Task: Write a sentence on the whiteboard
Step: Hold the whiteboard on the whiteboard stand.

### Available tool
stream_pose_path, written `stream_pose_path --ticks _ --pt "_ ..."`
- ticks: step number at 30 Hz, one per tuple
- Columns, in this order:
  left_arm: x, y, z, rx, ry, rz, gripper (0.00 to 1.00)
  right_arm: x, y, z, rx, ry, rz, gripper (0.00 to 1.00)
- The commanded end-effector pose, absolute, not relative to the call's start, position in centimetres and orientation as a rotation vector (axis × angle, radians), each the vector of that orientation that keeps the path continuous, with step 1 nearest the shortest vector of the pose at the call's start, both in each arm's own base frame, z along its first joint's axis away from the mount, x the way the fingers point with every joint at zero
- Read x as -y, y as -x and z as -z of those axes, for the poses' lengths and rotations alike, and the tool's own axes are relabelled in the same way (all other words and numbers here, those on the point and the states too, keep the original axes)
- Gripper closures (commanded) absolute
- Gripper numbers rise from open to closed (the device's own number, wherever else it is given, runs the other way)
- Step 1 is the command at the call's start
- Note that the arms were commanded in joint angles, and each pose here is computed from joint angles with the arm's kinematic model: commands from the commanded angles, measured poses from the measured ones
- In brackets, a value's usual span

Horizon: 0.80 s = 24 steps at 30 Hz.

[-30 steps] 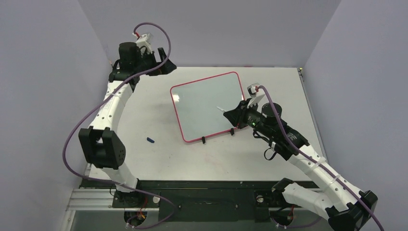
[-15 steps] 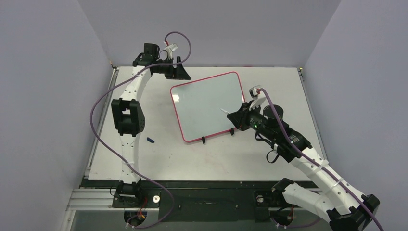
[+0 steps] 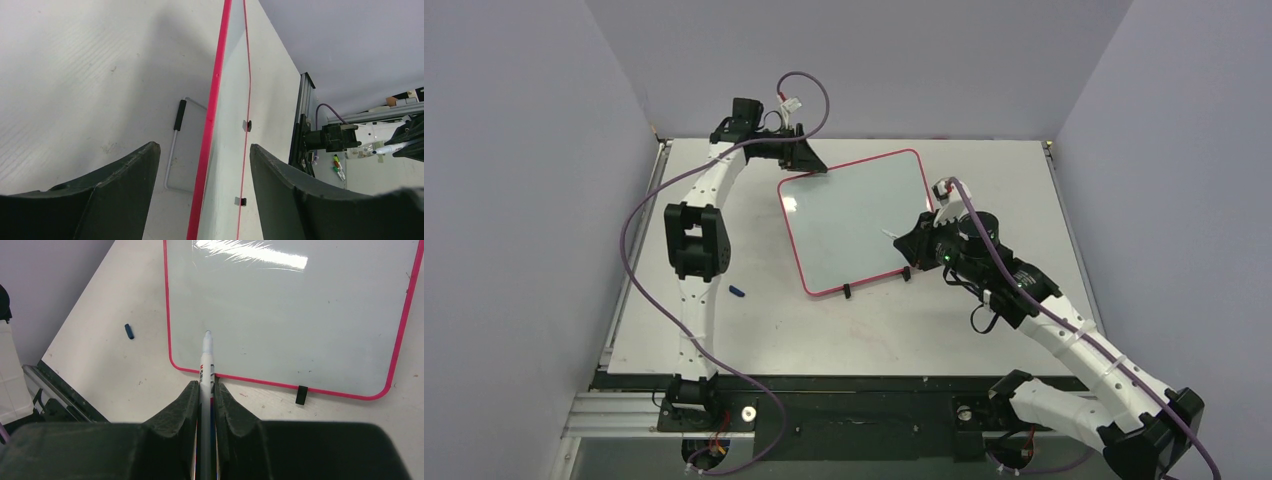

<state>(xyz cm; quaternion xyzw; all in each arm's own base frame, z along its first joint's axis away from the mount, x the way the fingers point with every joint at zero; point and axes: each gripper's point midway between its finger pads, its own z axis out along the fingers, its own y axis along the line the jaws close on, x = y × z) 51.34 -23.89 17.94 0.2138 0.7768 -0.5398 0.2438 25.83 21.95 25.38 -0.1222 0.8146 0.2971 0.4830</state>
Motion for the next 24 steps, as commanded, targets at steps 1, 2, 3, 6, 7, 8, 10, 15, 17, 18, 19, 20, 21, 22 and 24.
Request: stream_pose_path --ticks 1,2,3,6,7,8,10,15,17,18,19,20,21,22,24 --pt "25.2 -51.5 -18.9 -2.013 -0.655 1.542 0.4 -22.2 -26.5 -27.9 -1.927 0.29 -0.722 1.0" --pt "25.4 -51.5 -19.0 -2.008 -0.656 1.55 0.4 -22.2 -26.5 -27.9 -1.932 0.293 -0.721 1.0" --pt "25.4 -51.6 -18.9 -2.01 -0.654 1.553 0.41 -22.2 -26.4 -28.0 -1.93 0.297 -0.721 1.0" --pt "25.6 -51.5 -18.7 -2.01 -0.653 1.561 0.44 -22.1 -26.3 -28.0 -1.932 0.298 -0.715 1.0" --pt "25.7 -51.5 -18.6 -2.011 -0.653 1.567 0.46 -22.1 -26.3 -28.0 -1.933 0.297 -0.713 1.0" --pt "25.8 -51.4 -18.6 -2.012 -0.654 1.572 0.48 -22.1 -26.3 -27.9 -1.935 0.299 -0.713 1.0" --pt "26.1 -51.2 -18.5 -2.016 -0.656 1.582 0.51 -22.2 -26.2 -27.9 -1.936 0.302 -0.714 1.0" --pt "26.7 -50.8 -18.0 -2.034 -0.662 1.568 0.57 -22.3 -26.1 -27.9 -1.936 0.308 -0.718 1.0" --pt "26.8 -50.7 -17.8 -2.04 -0.664 1.565 0.6 -22.4 -26.1 -28.0 -1.934 0.31 -0.72 1.0" --pt "26.8 -50.7 -17.8 -2.042 -0.664 1.567 0.62 -22.5 -26.1 -28.0 -1.936 0.313 -0.721 1.0" --pt "26.9 -50.6 -17.7 -2.043 -0.666 1.565 0.63 -22.5 -26.0 -28.0 -1.937 0.313 -0.721 1.0" --pt "26.9 -50.7 -17.7 -2.043 -0.666 1.564 0.65 -22.5 -26.0 -28.0 -1.937 0.315 -0.721 1.0" --pt "27.0 -50.6 -17.8 -2.043 -0.667 1.565 0.66 -22.5 -26.0 -27.9 -1.938 0.314 -0.72 1.0" --pt "27.0 -50.6 -17.8 -2.044 -0.667 1.565 0.67 -22.5 -26.0 -27.9 -1.939 0.316 -0.72 1.0" --pt "27.2 -50.6 -17.9 -2.042 -0.669 1.568 0.7 -22.6 -25.9 -27.9 -1.938 0.318 -0.72 1.0"
